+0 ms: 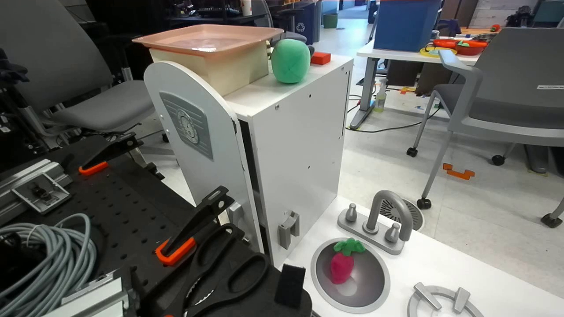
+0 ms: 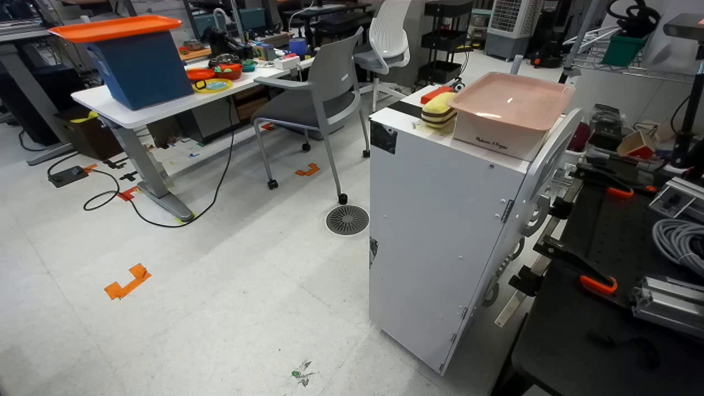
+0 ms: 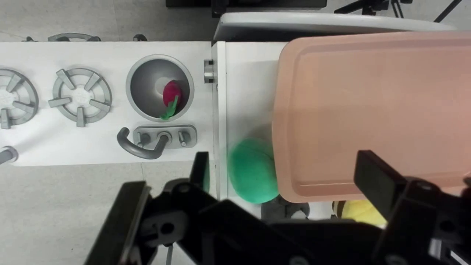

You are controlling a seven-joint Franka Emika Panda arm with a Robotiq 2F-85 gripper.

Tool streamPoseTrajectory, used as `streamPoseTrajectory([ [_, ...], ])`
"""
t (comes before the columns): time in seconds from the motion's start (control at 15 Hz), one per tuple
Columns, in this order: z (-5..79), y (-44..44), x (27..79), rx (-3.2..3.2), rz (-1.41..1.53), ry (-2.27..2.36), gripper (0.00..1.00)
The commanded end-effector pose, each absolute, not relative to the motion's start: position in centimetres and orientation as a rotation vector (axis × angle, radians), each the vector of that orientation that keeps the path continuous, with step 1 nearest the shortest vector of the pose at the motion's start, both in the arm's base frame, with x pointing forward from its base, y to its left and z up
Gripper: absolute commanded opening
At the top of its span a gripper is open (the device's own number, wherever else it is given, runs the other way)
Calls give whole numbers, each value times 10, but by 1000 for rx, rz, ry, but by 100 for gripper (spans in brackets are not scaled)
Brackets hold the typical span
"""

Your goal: Pick up the peach tray from the top of the white box and place it down on the box

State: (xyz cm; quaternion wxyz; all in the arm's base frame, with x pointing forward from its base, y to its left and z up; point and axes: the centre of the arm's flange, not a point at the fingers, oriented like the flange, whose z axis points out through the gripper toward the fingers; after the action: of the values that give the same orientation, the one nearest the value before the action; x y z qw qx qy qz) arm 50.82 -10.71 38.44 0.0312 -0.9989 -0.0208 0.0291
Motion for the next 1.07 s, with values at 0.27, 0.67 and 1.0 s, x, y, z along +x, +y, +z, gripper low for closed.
streamPoseTrajectory([
  [0.27,368,-128,506,-2938,137,-80,100],
  [0.67,353,-135,505,-2895,182,-105,100],
  [1.0,341,-146,512,-2888,204,-75,100],
])
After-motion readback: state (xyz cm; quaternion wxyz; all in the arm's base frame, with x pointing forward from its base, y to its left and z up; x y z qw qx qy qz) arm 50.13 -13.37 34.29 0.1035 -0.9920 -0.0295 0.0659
